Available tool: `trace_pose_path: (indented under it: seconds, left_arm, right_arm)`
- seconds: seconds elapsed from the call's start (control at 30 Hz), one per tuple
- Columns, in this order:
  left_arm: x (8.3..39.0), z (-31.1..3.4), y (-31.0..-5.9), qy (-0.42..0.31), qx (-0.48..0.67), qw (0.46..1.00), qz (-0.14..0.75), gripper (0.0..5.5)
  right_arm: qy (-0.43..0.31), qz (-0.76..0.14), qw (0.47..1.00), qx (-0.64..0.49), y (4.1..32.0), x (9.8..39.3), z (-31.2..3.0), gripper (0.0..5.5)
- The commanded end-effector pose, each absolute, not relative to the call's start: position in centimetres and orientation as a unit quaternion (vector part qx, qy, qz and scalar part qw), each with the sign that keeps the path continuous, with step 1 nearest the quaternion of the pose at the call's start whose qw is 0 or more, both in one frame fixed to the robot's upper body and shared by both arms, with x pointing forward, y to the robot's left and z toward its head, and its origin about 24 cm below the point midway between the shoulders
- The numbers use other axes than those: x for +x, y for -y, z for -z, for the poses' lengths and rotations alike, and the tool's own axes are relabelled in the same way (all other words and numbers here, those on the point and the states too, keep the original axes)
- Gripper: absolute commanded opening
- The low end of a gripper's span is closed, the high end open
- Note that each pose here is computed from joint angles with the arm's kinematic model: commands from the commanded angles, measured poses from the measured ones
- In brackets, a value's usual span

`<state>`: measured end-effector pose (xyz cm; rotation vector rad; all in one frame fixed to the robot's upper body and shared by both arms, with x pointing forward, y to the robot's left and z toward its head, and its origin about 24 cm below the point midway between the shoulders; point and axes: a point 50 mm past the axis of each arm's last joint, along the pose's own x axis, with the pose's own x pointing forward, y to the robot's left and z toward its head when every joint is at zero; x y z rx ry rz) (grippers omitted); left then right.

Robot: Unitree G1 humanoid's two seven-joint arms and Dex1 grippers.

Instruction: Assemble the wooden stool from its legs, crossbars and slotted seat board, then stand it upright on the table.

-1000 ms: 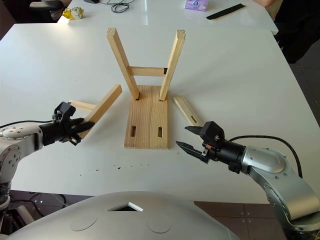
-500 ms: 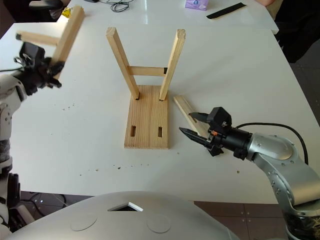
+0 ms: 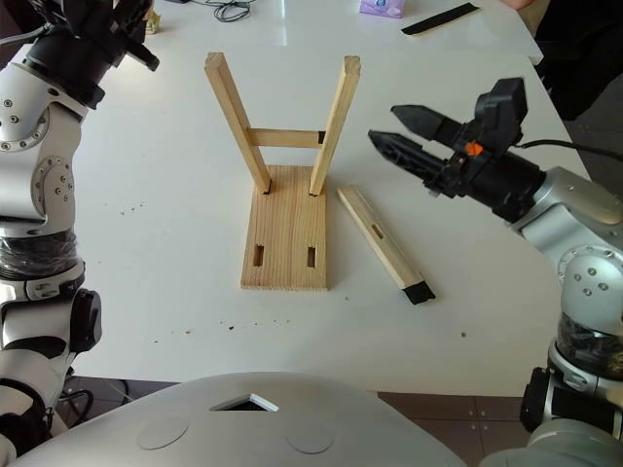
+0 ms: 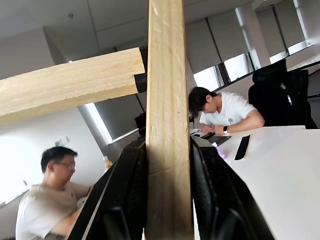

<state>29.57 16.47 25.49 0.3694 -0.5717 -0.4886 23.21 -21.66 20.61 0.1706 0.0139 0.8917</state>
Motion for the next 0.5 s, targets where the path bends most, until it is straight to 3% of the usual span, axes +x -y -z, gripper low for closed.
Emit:
trace_pose_path:
  seconds: [0.03,0.17,0.5]
  left_arm:
    - [28.6,-25.8,-15.3,0.323,0.195,0.886,0.269,1.1]
    - [27.9,-24.8,-14.7,0.33,0.19,0.878,0.29,1.1]
    - [26.0,-21.4,-12.9,0.316,0.195,0.865,0.338,1.1]
  right_arm:
    - [0.018,-0.436,0.891,0.126,21.6,23.7,-22.0,3.11]
    - [0.037,-0.46,0.875,0.145,20.9,23.7,-23.2,3.74]
    - [0.072,-0.516,0.838,0.164,17.3,25.7,-25.5,3.76]
